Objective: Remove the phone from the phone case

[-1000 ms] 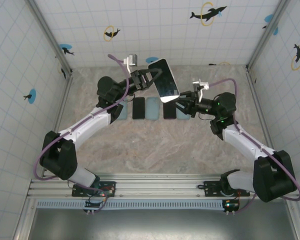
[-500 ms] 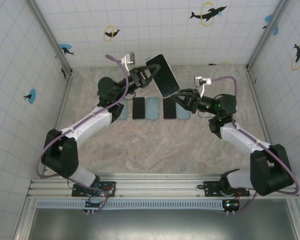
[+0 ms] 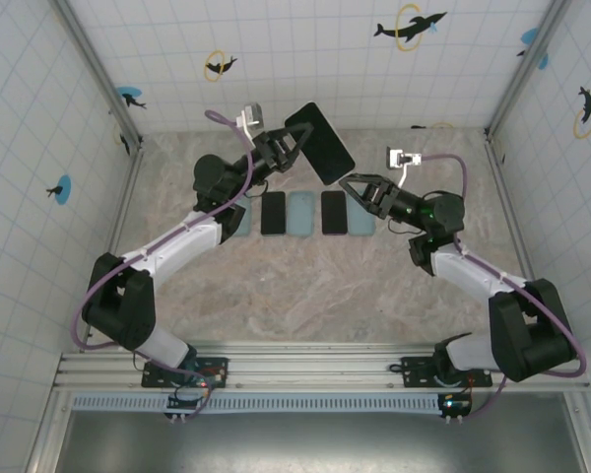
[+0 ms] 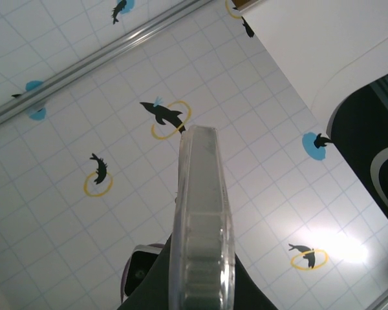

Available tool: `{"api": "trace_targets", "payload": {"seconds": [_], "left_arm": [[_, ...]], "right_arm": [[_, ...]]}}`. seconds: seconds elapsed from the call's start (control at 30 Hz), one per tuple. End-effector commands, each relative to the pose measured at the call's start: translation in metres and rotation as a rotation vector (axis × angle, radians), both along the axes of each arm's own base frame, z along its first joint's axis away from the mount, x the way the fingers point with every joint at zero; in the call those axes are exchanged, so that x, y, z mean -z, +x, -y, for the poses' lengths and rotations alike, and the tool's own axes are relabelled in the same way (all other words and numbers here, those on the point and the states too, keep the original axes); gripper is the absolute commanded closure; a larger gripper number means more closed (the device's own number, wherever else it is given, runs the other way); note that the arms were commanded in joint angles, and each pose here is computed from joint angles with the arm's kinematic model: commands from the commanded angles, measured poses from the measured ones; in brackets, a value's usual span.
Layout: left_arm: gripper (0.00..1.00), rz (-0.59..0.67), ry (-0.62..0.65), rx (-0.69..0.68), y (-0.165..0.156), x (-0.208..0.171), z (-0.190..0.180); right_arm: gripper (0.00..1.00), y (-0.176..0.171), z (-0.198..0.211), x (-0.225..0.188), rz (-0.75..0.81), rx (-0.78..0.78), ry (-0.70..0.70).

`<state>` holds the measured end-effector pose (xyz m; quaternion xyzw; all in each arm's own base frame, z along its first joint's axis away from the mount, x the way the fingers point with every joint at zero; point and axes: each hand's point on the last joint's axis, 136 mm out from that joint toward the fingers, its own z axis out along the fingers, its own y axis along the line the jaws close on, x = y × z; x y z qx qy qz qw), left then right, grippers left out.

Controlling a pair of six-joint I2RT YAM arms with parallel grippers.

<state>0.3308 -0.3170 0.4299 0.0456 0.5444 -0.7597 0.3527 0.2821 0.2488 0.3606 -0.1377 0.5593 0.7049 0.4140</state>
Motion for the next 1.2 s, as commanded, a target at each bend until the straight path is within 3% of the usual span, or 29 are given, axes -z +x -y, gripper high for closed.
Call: {"api": "trace_targets", "payload": {"seconds": [0.0,0.37,0.6,0.8,1.17], "left_arm": [[1.00,0.045,0.036,0.171,-0.043,0.003,0.021],[1.00,0.037,0.054,0.148,-0.046,0.011,0.039],[1.00,0.024,0.092,0.123,-0.043,0.021,0.050],[1.00,0.012,0.107,0.084,-0.038,0.026,0.049],[1.00,0.009,0.082,-0.049,-0.007,0.014,0.022]], "right_arm": [[0.67,0.028,0.015,-0.015,-0.081,0.136,0.130],[0.67,0.047,0.006,0.006,-0.194,0.268,0.064],[0.67,0.054,0.011,0.001,-0.174,0.375,0.065],[0.67,0.054,0.009,-0.010,-0.122,0.376,0.031],[0.66,0.027,0.036,0.016,-0.079,0.308,-0.092]]}}
